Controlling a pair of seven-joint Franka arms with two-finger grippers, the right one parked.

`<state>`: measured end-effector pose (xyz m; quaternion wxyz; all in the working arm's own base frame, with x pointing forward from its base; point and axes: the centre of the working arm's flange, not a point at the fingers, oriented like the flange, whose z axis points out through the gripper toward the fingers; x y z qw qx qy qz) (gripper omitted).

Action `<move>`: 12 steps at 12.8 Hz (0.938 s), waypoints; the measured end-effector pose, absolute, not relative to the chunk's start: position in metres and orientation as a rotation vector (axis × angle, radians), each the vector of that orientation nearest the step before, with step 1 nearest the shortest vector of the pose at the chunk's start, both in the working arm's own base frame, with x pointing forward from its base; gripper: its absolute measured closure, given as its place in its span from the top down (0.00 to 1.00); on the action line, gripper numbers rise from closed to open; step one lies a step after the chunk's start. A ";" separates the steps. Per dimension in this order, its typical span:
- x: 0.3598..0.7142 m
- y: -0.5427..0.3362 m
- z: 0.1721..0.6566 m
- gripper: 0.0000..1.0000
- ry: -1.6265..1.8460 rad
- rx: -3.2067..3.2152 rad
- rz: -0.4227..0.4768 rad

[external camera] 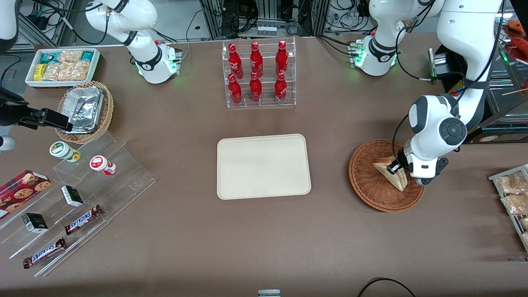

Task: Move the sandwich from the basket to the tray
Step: 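Lower the open left gripper onto the sandwich and close on it, then lift the sandwich and carry it with the left gripper over the cream tray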

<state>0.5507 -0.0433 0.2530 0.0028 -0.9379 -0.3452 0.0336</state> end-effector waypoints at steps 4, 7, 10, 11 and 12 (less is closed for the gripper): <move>0.557 -0.069 0.289 0.21 -0.996 -2.937 0.192; 0.568 -0.112 0.339 0.15 -0.813 -2.963 0.252; 0.560 -0.168 0.347 0.15 -0.609 -3.012 0.250; 0.553 -0.197 0.346 0.15 -0.533 -3.024 0.248; 0.546 -0.228 0.345 0.15 -0.451 -3.037 0.244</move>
